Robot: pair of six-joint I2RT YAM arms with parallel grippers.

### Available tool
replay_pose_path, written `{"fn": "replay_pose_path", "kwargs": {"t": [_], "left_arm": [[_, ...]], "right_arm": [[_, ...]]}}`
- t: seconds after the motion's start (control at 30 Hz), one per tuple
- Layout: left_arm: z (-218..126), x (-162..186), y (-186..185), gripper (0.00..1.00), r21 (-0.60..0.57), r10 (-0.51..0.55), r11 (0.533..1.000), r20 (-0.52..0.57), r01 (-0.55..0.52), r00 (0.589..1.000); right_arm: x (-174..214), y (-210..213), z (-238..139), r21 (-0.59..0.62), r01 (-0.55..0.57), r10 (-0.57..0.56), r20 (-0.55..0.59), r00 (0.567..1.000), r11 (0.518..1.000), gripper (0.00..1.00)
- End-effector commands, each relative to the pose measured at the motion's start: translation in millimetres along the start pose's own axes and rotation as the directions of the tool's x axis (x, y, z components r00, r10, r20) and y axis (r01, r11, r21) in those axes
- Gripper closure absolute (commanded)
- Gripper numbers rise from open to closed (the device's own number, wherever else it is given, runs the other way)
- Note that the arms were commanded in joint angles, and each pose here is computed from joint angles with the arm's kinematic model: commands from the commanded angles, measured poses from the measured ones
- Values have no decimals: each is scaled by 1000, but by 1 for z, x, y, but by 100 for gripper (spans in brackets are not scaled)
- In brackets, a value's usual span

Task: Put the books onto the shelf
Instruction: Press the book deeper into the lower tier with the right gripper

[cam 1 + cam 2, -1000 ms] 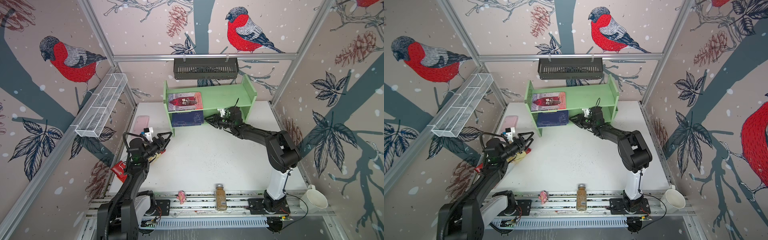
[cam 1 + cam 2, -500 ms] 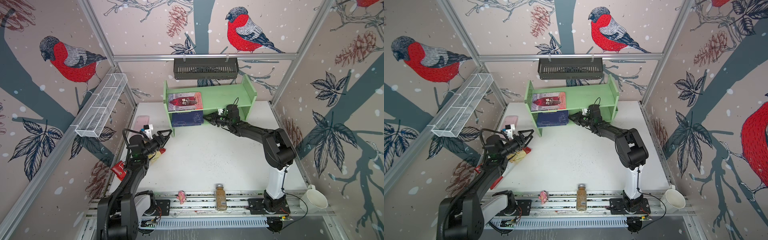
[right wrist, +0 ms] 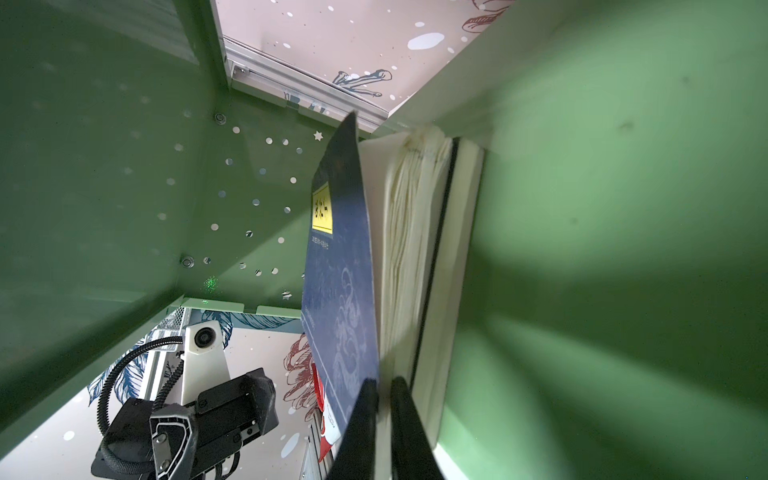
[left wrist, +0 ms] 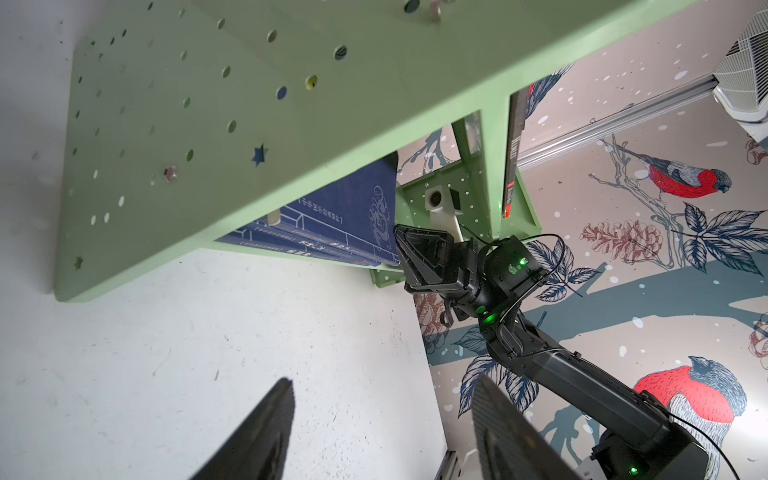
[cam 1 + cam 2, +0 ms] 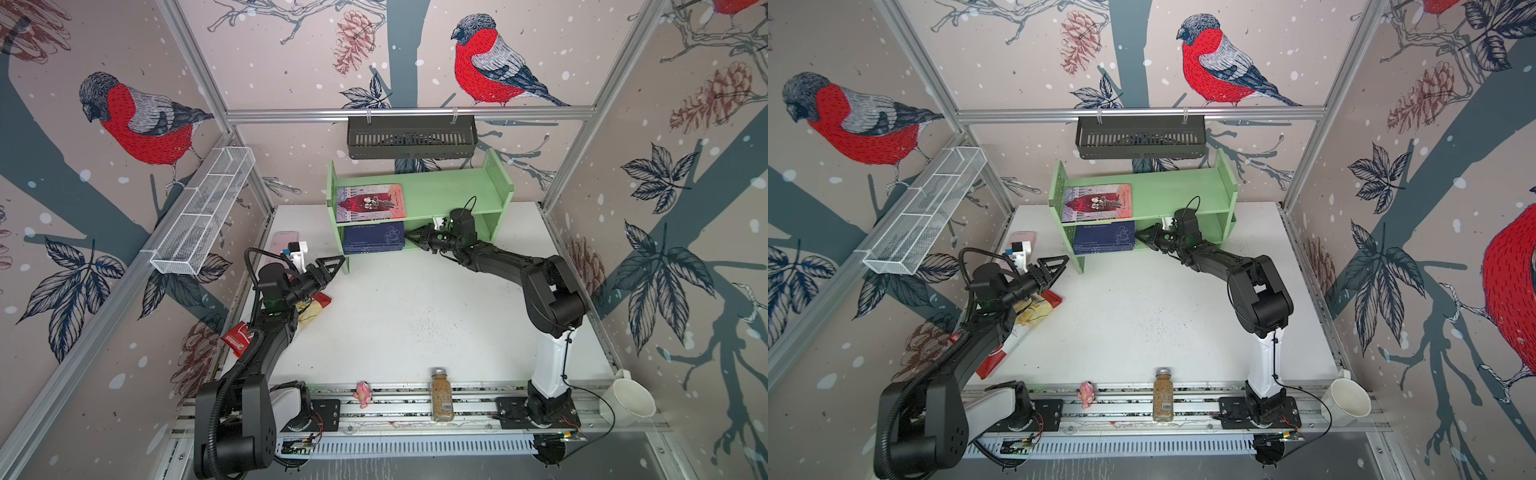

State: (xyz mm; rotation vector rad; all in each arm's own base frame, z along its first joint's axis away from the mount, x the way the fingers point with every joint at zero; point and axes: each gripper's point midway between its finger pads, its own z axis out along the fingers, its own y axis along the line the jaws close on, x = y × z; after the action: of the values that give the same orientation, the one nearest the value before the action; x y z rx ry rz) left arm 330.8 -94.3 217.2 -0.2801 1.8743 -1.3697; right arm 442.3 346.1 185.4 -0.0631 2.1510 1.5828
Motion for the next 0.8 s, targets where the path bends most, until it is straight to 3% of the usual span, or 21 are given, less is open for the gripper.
{"fn": "replay_pose_path", "kwargs": {"t": [0.0, 0.77], "left_arm": [[1, -8, -10, 32, 32, 78, 996, 22, -79, 997], [16, -11, -12, 35, 98, 58, 993, 27, -61, 998]], "right_arm": [[-2, 8, 3, -21, 25, -25, 1, 1000, 999, 88], [-7, 15, 5, -55, 16, -15, 11, 1000, 998, 89]]}}
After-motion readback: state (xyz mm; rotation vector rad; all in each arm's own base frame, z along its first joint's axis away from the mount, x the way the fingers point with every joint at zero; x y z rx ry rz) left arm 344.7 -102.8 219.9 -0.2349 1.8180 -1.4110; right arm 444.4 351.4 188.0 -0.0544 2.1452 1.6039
